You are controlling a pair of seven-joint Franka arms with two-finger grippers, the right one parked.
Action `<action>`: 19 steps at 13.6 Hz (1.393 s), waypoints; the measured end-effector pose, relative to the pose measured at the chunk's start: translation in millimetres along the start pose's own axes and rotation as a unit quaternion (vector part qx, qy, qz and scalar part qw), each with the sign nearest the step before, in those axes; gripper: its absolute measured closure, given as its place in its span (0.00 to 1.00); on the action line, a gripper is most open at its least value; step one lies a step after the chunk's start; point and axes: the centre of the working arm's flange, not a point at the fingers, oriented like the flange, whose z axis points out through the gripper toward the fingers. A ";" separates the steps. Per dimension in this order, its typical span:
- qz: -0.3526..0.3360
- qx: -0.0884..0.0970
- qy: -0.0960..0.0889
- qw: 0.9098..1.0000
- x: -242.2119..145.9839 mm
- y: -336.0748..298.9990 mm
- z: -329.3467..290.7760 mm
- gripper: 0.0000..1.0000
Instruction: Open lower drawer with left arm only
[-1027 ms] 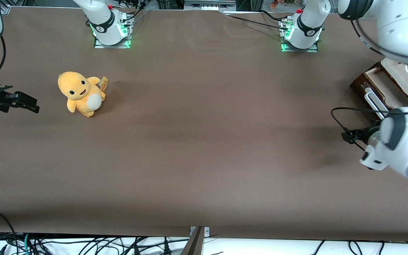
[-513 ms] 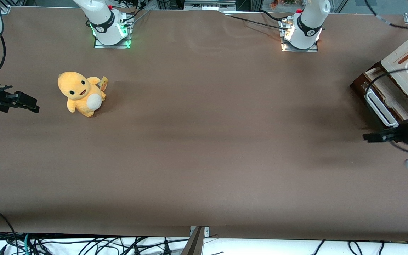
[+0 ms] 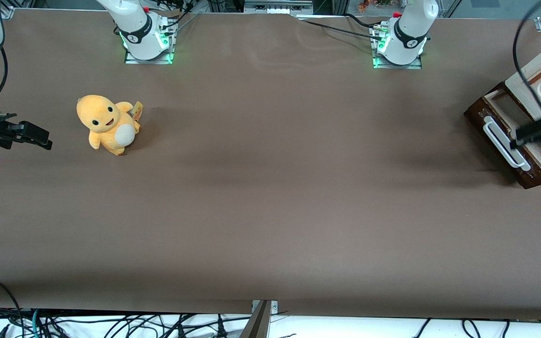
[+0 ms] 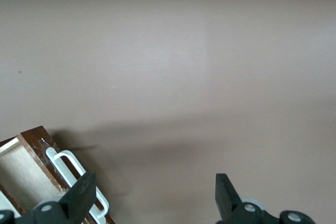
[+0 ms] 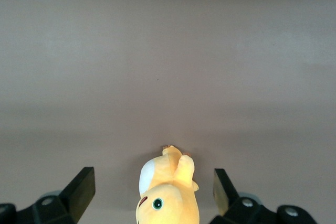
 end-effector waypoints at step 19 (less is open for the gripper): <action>-0.011 0.017 -0.015 1.000 -18.2 37.2 21.2 0.00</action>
